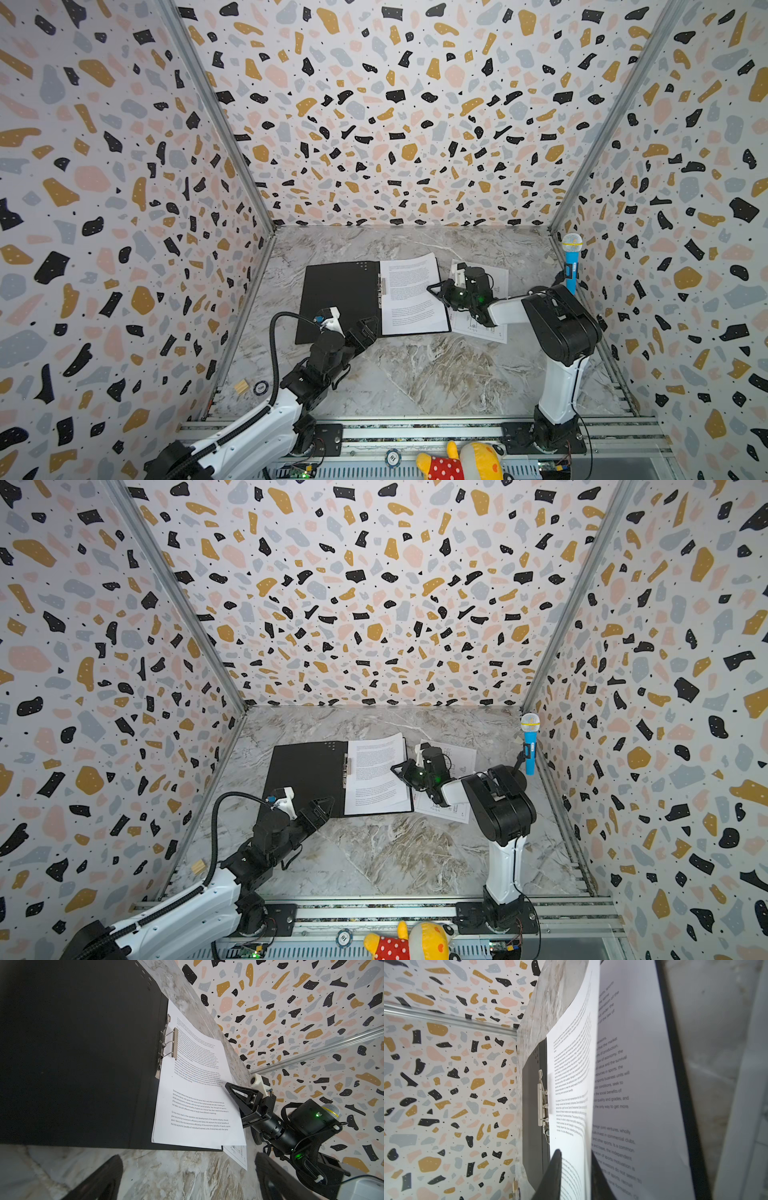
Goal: Put the files into the folder
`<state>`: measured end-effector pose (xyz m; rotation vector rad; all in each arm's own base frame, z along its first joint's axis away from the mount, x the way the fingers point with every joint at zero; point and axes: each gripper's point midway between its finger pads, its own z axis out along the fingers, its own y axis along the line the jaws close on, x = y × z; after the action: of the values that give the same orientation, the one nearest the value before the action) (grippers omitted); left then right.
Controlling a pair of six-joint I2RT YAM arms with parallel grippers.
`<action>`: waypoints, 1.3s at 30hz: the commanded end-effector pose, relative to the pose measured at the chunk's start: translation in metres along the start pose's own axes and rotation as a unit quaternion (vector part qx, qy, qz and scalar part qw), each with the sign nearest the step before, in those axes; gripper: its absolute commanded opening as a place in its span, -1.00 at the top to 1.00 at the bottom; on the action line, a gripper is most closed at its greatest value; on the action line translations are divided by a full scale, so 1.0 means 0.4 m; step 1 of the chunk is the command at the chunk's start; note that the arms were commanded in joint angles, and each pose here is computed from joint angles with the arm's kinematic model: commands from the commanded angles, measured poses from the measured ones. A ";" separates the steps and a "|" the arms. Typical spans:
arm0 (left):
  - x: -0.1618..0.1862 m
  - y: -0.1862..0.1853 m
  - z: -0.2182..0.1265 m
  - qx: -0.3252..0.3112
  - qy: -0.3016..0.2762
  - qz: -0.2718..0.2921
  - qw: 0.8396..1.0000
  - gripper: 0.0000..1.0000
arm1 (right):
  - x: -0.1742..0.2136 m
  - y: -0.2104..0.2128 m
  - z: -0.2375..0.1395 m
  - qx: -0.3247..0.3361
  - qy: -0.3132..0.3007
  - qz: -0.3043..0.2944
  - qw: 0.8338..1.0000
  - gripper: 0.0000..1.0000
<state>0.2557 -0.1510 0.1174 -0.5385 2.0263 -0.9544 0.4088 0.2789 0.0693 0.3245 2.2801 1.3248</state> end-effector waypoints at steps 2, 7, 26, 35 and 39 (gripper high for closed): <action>-0.008 -0.004 -0.001 0.011 -0.009 -0.001 1.000 -0.99 | -0.009 0.026 -0.020 0.002 -0.009 -0.013 1.000 0.35; -0.008 -0.007 -0.001 0.013 -0.009 -0.002 1.000 -0.99 | -0.013 0.019 -0.022 0.020 -0.009 -0.022 1.000 0.03; -0.002 -0.005 0.007 0.010 -0.002 -0.001 1.000 -0.99 | -0.050 0.028 -0.062 0.063 -0.028 -0.057 0.996 -0.59; 0.002 -0.011 0.014 0.009 0.006 0.001 1.000 -0.99 | -0.098 0.024 -0.113 0.090 -0.054 -0.085 0.991 -0.71; 0.002 -0.017 0.017 0.011 0.009 0.005 1.000 -0.99 | -0.124 0.000 -0.149 0.111 -0.071 -0.088 0.987 -0.73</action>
<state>0.2531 -0.1538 0.0998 -0.5426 2.0867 -0.9422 0.4169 0.2264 0.0924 0.2913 2.3084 0.9982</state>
